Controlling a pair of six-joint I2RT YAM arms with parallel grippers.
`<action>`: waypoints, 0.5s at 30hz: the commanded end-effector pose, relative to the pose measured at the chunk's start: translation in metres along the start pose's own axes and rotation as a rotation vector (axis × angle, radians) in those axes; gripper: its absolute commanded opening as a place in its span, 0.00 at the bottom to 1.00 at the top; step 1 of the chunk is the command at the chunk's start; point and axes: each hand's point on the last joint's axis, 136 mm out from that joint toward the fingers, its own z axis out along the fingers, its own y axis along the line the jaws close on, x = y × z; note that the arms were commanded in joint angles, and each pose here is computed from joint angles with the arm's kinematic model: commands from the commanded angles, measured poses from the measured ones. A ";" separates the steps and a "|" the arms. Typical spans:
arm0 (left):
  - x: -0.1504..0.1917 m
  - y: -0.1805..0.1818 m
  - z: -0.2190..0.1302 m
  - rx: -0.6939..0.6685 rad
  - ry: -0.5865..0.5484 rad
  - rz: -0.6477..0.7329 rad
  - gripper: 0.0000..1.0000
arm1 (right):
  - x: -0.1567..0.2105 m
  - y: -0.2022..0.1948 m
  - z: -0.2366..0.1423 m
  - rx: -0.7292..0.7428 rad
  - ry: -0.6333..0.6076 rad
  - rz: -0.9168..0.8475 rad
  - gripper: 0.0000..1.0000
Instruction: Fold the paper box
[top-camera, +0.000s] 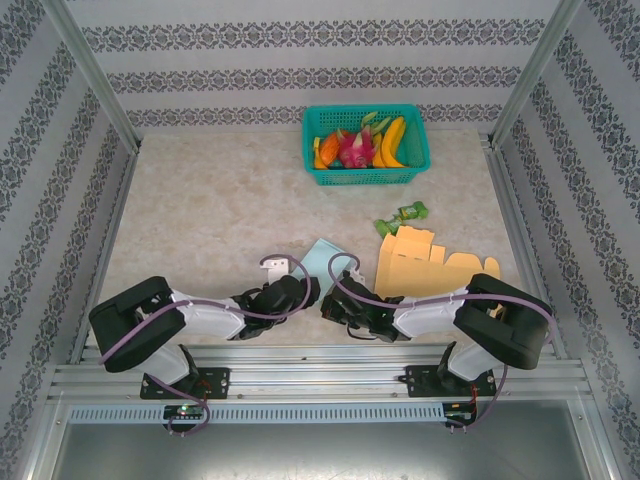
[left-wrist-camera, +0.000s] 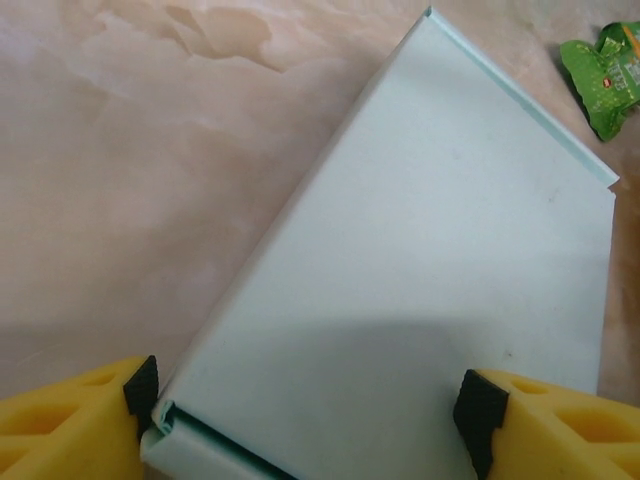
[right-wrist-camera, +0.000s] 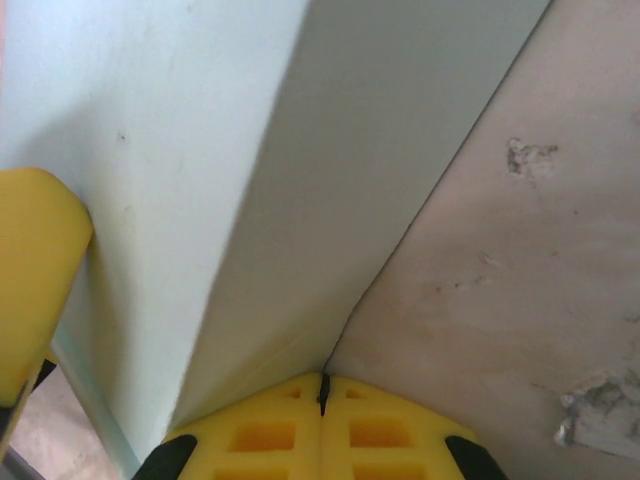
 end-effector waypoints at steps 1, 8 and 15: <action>0.071 -0.054 -0.012 0.197 0.268 0.023 0.77 | -0.007 0.051 0.015 -0.199 -0.037 0.037 0.00; 0.071 -0.062 -0.015 0.219 0.258 0.011 0.77 | -0.011 0.050 0.019 -0.188 -0.056 0.069 0.00; 0.059 -0.052 -0.017 0.177 0.228 0.025 0.77 | -0.012 0.041 0.019 -0.167 -0.070 0.086 0.00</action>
